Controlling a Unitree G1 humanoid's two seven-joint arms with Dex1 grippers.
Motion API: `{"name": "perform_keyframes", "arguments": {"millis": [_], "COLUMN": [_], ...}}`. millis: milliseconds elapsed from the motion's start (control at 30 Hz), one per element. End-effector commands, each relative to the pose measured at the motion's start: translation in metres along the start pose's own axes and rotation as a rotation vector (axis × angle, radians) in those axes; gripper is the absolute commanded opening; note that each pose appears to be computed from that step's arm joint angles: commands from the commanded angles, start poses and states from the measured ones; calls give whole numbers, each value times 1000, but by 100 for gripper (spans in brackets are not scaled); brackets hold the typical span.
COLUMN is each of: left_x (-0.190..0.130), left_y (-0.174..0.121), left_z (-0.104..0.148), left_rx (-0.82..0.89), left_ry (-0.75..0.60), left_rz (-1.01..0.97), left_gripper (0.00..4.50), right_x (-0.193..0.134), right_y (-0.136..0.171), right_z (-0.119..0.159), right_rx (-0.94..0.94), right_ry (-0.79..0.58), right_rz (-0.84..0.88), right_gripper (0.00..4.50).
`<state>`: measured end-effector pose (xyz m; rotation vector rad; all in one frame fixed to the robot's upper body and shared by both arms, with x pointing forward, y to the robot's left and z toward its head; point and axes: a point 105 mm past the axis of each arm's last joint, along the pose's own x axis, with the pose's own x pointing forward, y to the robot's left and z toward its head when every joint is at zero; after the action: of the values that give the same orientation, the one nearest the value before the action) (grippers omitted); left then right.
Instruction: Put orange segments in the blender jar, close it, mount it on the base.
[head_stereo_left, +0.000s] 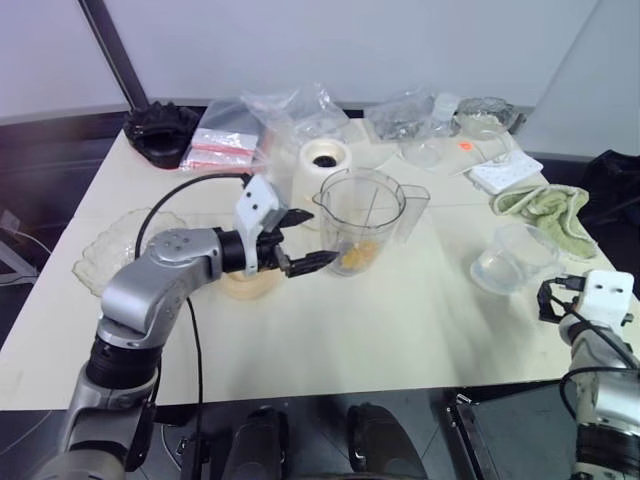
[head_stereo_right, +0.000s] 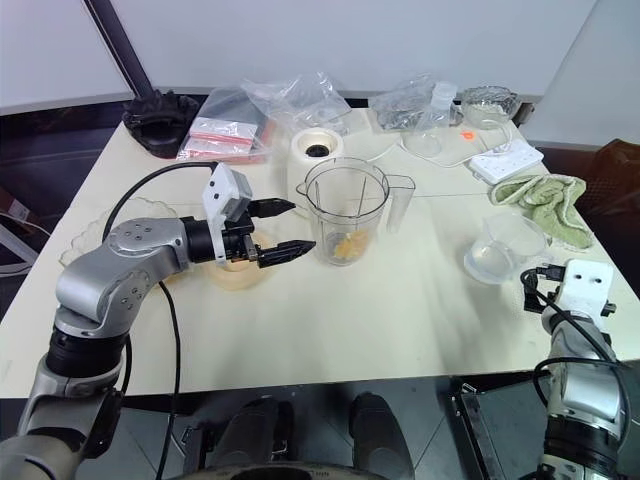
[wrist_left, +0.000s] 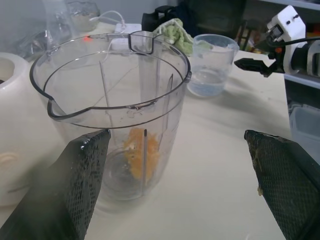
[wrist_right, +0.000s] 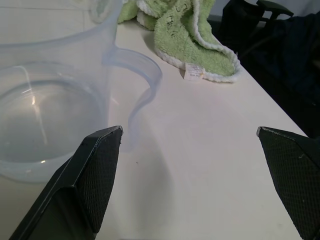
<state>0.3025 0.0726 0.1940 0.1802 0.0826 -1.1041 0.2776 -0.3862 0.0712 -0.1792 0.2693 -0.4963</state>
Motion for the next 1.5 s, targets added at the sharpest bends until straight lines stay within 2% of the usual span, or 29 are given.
{"name": "perform_keyframes", "arguments": {"millis": [33,667,1000,1067,1133,1233,1333,1500], "left_x": [0,-7,-27,-31,-35,-38,-38,-38], "left_y": [0,2,-1,-2,-2,0,0,3], "left_z": [12,14,7,6,4,2,2,1], "left_rx": [43,56,45,44,46,54,52,54], "left_ry": [-29,-13,70,84,99,114,113,115], "left_rz": [0,31,-41,-54,-59,-55,-56,-53], "left_gripper": [447,447,447,450,450,450,450,450], "right_x": [8,48,65,66,67,67,67,67], "right_y": [-1,2,11,13,16,18,19,19], "right_z": [14,7,17,18,19,19,18,22], "right_rx": [-20,10,18,24,24,21,19,19], "right_ry": [-51,-51,-76,-83,-89,-91,-93,-100], "right_rz": [-13,-78,-48,-40,-32,-26,-21,-20], "right_gripper": [450,450,450,394,317,149,5,5]}}
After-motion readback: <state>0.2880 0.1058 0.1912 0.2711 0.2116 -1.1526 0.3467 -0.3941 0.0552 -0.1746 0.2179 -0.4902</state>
